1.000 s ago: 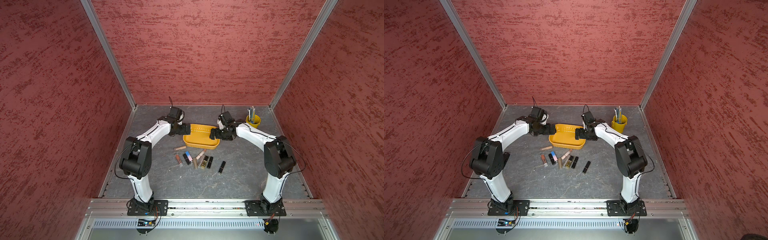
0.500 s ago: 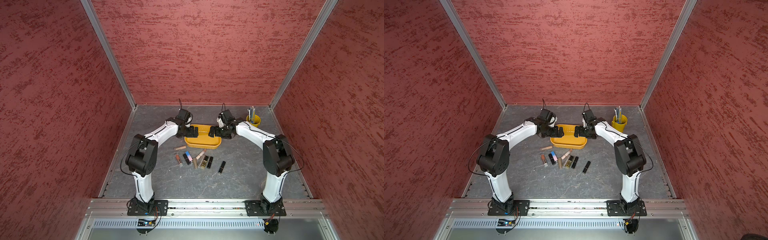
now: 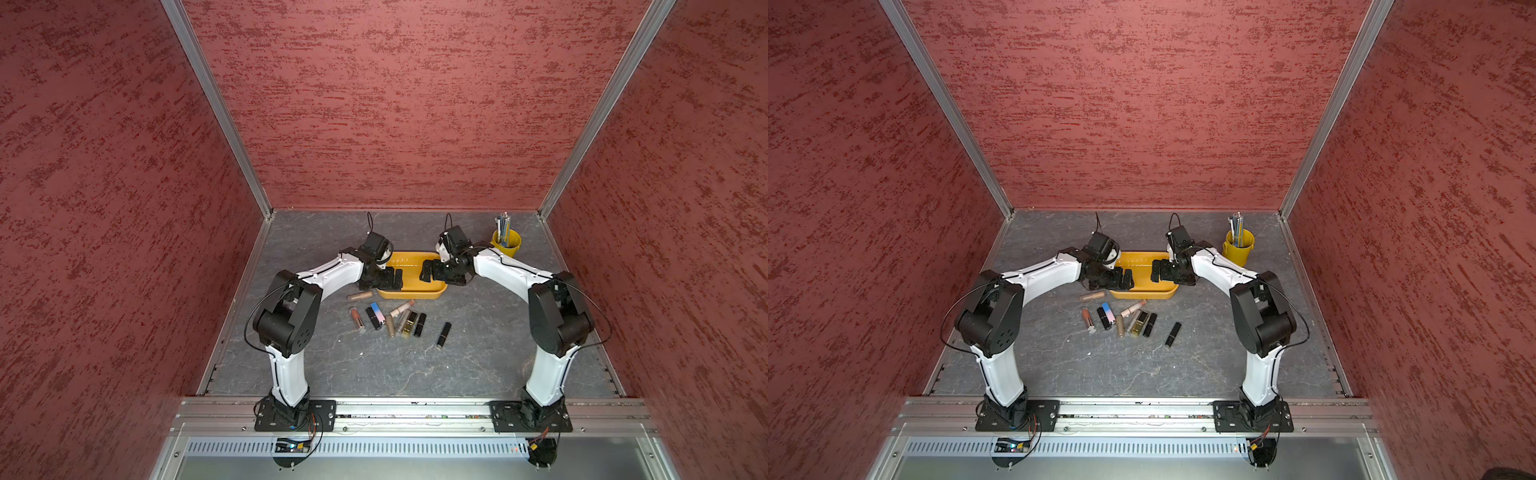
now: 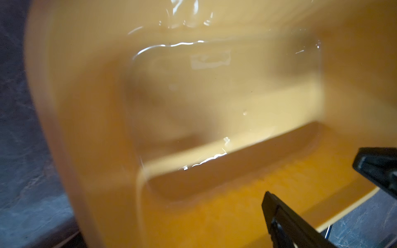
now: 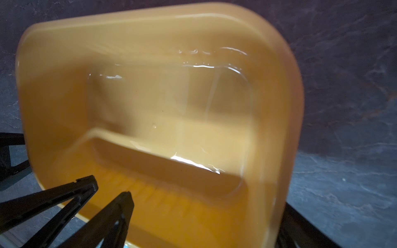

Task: Put the lipstick into the storage box
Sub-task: Move the storage box to the center of the board, then pick up the lipstick at the center of the board.

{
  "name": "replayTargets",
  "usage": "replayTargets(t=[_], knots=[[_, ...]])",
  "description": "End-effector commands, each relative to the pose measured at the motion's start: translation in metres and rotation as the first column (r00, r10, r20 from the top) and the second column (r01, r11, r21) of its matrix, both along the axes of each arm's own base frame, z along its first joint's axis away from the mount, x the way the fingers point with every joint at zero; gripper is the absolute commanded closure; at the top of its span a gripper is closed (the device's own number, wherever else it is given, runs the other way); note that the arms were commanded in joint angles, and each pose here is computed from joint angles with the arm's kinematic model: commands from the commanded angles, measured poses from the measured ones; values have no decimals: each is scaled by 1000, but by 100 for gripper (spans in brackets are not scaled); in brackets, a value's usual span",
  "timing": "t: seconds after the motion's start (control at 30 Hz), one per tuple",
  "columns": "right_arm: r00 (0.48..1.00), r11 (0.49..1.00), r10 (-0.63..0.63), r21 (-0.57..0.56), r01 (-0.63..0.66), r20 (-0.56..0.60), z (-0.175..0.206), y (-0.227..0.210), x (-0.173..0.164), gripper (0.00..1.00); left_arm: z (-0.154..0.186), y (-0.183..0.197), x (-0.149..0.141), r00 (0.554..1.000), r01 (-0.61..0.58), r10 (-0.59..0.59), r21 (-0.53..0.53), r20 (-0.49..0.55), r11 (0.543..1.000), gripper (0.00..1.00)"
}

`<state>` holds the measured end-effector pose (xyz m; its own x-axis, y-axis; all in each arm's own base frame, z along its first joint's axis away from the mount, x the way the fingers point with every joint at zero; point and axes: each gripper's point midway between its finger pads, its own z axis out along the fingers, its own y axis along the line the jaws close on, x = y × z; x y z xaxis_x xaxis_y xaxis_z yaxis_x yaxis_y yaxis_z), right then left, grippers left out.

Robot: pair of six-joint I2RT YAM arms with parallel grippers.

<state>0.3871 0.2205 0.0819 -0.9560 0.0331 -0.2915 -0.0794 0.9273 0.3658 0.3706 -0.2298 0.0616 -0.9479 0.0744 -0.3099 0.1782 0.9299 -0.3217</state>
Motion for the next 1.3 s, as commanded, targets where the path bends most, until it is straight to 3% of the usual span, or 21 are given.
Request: replayTargets(t=[0.0,0.17,0.3,0.43,0.67,0.8,1.0,1.27], knots=[[996,999,-18,-25,20,82,30,-8,9,1,29,11,21,995,-33,35,-16,90,999,0],[983,1000,-11,-23,15,186,67,-13,13,1,74,32,40,978,-83,92,-57,189,995,0],[963,995,-74,-47,89,260,87,-33,11,1,104,43,36,960,-82,105,-97,260,992,0],[968,991,-130,14,130,214,89,-40,-5,1,115,45,13,948,-63,103,-139,302,988,0],[974,978,-204,-32,208,98,78,-61,-64,2,134,34,-48,906,39,93,-300,413,953,0],[972,970,-223,-85,229,72,67,-73,-101,2,139,20,-83,912,86,90,-402,399,912,0],[976,970,-214,-111,218,53,63,-76,-138,2,124,5,-118,947,73,82,-458,310,886,0],[976,968,-214,-128,216,27,62,-74,-166,1,106,-10,-133,959,64,77,-475,272,878,0]])
